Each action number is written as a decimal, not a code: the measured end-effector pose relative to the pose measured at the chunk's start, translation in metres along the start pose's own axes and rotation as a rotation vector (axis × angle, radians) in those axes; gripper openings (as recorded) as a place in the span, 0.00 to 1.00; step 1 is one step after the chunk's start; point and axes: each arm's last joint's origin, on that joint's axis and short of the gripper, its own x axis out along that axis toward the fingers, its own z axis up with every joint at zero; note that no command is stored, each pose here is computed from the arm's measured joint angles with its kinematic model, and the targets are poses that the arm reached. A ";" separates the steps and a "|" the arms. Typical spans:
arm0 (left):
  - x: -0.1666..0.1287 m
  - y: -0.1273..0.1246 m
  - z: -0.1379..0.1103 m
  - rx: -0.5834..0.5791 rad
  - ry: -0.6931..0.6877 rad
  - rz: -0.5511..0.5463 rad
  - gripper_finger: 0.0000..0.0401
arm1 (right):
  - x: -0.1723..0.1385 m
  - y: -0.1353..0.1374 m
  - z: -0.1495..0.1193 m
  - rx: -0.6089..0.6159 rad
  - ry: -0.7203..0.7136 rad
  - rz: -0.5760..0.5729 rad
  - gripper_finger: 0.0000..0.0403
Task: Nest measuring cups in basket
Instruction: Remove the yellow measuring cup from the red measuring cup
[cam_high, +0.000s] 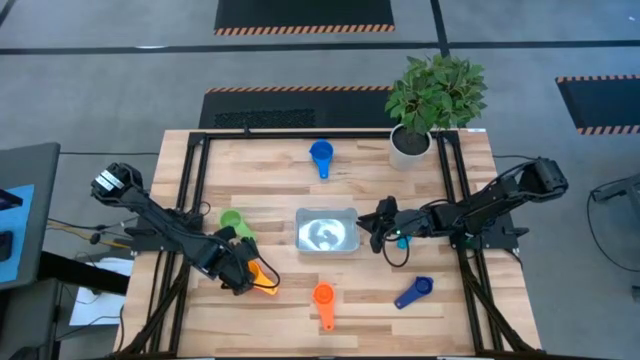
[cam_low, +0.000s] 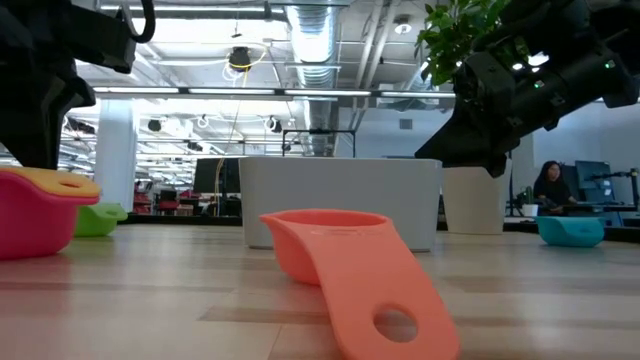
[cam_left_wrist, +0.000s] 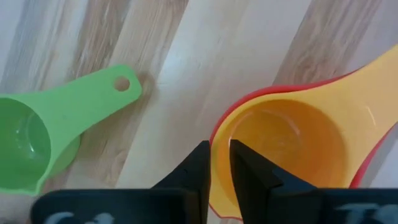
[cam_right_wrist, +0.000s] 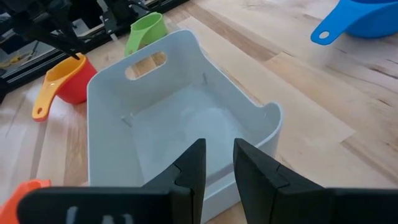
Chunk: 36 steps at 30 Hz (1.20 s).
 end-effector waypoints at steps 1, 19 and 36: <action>0.000 0.000 0.000 0.000 -0.001 -0.001 0.09 | 0.000 0.000 0.000 0.000 0.000 0.000 0.27; 0.005 -0.002 0.000 0.016 -0.006 0.024 0.18 | 0.000 0.000 -0.001 -0.004 0.009 -0.003 0.27; 0.007 -0.004 0.001 0.045 0.004 0.054 0.02 | -0.001 0.000 -0.002 -0.010 0.017 -0.003 0.27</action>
